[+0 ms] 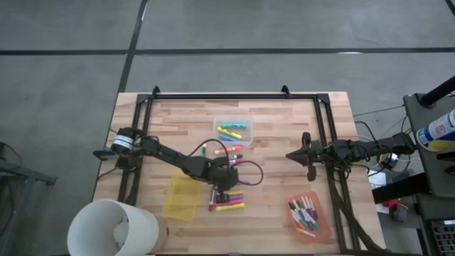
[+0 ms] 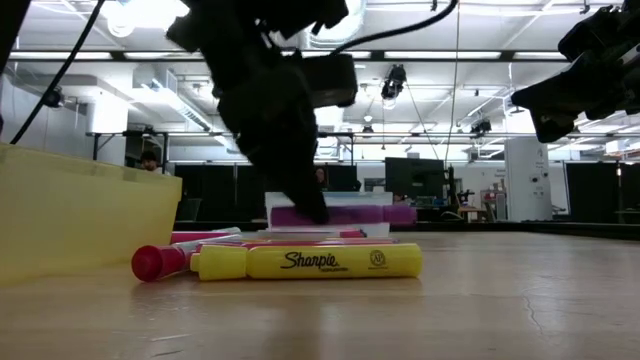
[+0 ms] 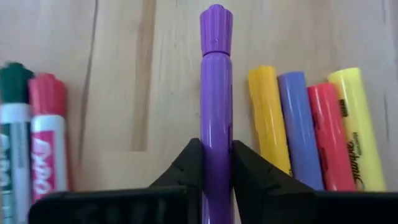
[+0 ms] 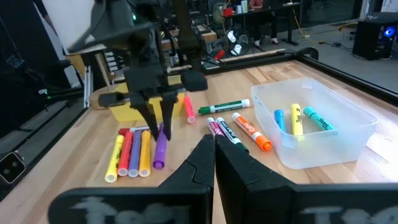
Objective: Pick & Place Markers
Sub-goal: Put the top large purple highlighter pen into the transparent bin
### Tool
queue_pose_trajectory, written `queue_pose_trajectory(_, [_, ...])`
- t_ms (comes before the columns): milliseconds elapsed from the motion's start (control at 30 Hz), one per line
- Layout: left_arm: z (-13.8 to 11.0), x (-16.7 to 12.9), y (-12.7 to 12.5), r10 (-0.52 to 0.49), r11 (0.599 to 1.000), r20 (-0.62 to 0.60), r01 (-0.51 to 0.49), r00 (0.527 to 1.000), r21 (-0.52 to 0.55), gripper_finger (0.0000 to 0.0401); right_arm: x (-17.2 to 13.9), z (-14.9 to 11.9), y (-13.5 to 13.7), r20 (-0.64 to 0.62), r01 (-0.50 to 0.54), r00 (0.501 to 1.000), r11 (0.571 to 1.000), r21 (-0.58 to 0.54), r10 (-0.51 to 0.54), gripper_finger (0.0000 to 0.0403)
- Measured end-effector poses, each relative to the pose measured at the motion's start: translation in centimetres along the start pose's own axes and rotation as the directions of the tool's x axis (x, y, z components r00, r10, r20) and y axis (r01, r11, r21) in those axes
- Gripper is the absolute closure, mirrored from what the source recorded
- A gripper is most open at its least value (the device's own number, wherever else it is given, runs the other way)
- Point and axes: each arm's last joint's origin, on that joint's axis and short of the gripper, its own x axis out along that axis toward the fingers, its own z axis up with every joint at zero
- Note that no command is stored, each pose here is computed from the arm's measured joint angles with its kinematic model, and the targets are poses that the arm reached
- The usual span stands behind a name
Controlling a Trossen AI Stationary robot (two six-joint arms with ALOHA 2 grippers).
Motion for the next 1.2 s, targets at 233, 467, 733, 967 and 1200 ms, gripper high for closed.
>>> queue_pose_trajectory(233, [2.7, -2.7, 1.1, 0.112, 0.991, -0.080, -0.105, 0.991, 0.088, 0.0336, 0.0, 0.0, 0.0, 0.000, 0.000, 1.000, 1.000, 0.000, 0.000, 0.0394])
queue_pose_trajectory(467, [5.3, -4.7, 3.7, 0.240, 0.961, -0.062, -0.228, 0.969, 0.153, 0.0337, 0.0, 0.0, 0.0, 0.000, 0.000, 1.000, 1.000, 0.000, 0.000, 0.0394])
queue_pose_trajectory(733, [5.6, -5.2, 8.3, 0.370, 0.919, -0.117, -0.346, 0.921, 0.188, 0.0337, 0.0, 0.0, 0.0, 0.000, 0.000, 1.000, 1.000, 0.000, 0.000, 0.0394])
queue_pose_trajectory(967, [5.3, -5.5, 13.0, 0.422, 0.906, -0.179, -0.404, 0.889, 0.127, 0.0337, 0.0, 0.0, 0.0, 0.000, 0.000, 1.000, 1.000, 0.000, 0.000, 0.0394])
queue_pose_trajectory(1200, [5.1, -5.7, 15.5, 0.421, 0.907, -0.199, -0.413, 0.885, 0.081, 0.0337, 0.0, 0.0, 0.0, 0.000, 0.000, 1.000, 1.000, 0.000, 0.000, 0.0394])
